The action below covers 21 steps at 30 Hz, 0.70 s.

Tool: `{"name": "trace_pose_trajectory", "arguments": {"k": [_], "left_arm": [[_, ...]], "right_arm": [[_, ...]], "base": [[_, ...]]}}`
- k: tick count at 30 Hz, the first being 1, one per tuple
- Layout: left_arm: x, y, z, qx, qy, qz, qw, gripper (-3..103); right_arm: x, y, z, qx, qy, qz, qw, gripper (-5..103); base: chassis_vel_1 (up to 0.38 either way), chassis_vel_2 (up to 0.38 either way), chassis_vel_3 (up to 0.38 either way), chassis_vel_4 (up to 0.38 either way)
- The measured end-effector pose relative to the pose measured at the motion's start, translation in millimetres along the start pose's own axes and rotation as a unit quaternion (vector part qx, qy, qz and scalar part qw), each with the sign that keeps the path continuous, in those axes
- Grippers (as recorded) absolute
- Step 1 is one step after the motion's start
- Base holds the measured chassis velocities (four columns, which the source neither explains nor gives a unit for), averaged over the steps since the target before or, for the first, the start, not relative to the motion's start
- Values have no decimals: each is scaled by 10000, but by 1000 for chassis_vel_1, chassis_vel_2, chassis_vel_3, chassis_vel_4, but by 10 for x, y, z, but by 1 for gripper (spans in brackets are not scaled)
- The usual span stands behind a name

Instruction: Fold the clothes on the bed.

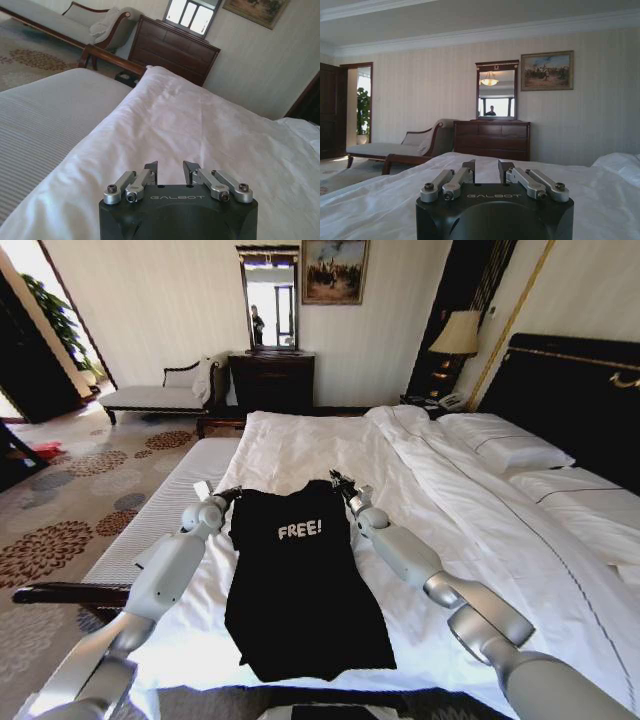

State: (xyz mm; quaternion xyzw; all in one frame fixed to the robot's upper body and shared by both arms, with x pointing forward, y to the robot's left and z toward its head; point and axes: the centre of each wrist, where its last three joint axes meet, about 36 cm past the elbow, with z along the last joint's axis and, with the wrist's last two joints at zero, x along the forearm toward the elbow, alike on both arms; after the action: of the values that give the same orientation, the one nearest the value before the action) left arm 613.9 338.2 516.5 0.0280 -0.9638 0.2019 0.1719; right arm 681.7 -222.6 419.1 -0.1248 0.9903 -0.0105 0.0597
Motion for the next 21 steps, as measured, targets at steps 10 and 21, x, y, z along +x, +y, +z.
{"name": "trace_pose_trajectory", "arguments": {"k": [10,21], "left_arm": [[535,617,-176,475,690,-199,9963,68],[1337,1017,682,787,1894,-46,9787,100]], "right_arm": [[406,-397,-108,139,-102,269,9995,63],[1169,-440,-212,-43,-328,82,9994,100]], "base": [[0,0,0,0],[0,0,0,0]]}}
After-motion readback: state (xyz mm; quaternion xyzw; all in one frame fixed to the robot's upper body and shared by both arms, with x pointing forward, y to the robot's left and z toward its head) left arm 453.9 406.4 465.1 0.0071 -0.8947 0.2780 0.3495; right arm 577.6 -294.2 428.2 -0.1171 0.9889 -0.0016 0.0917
